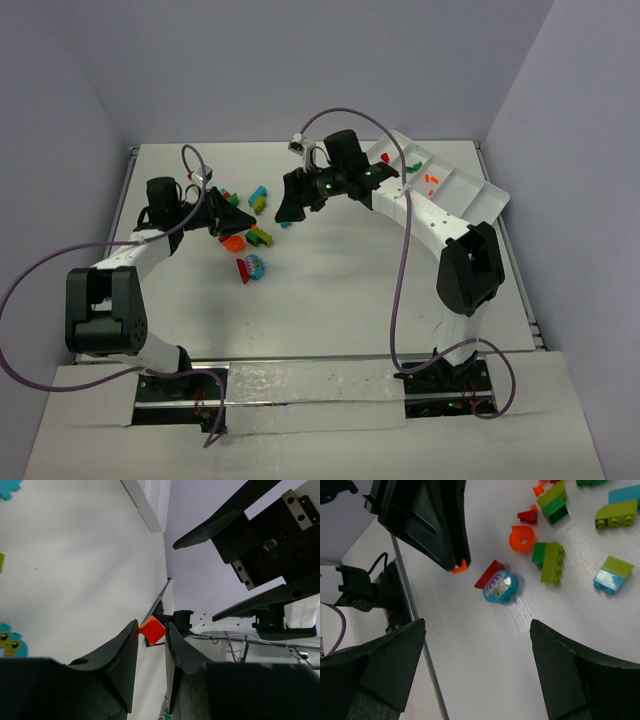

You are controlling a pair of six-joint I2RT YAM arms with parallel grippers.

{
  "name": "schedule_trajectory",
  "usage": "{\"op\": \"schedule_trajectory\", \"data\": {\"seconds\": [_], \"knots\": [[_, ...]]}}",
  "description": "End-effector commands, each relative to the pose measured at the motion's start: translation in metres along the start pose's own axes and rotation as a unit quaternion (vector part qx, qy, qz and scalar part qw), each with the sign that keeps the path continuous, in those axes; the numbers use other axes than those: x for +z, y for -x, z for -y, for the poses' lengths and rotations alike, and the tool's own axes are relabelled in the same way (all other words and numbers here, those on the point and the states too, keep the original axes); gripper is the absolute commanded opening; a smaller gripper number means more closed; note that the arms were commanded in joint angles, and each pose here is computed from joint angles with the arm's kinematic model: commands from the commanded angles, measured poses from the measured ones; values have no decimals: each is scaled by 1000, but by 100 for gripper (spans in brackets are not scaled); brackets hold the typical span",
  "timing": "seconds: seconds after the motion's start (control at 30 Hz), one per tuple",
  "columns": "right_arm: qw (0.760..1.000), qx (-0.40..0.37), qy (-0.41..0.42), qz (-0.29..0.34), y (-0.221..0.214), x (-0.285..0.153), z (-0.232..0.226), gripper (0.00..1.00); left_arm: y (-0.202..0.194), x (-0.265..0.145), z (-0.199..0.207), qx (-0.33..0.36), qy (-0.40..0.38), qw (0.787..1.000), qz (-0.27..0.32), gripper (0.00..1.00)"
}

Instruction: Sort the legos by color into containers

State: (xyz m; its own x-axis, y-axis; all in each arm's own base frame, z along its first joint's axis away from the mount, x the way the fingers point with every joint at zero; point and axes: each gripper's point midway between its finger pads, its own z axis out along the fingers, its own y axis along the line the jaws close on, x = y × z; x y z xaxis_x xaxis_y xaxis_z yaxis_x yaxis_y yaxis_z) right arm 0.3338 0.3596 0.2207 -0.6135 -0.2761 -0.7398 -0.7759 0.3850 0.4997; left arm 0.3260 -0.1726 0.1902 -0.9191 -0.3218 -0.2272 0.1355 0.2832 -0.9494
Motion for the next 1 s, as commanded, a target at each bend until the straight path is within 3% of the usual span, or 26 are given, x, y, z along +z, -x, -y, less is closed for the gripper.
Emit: {"op": "schedule_trajectory", "data": {"seconds": [0.0, 0.3, 0.57, 0.97], "knots": [[999, -30, 19, 42, 26, 12, -26, 91, 0, 4, 25, -30, -46, 998, -10, 28], [998, -42, -11, 36, 30, 40, -29, 87, -2, 7, 20, -95, -59, 993, -23, 27], [998, -54, -29, 25, 27, 51, -27, 86, -4, 10, 23, -110, -71, 991, -33, 24], [996, -83, -12, 11, 16, 55, -33, 54, -6, 10, 27, -113, -78, 990, -38, 22]]}}
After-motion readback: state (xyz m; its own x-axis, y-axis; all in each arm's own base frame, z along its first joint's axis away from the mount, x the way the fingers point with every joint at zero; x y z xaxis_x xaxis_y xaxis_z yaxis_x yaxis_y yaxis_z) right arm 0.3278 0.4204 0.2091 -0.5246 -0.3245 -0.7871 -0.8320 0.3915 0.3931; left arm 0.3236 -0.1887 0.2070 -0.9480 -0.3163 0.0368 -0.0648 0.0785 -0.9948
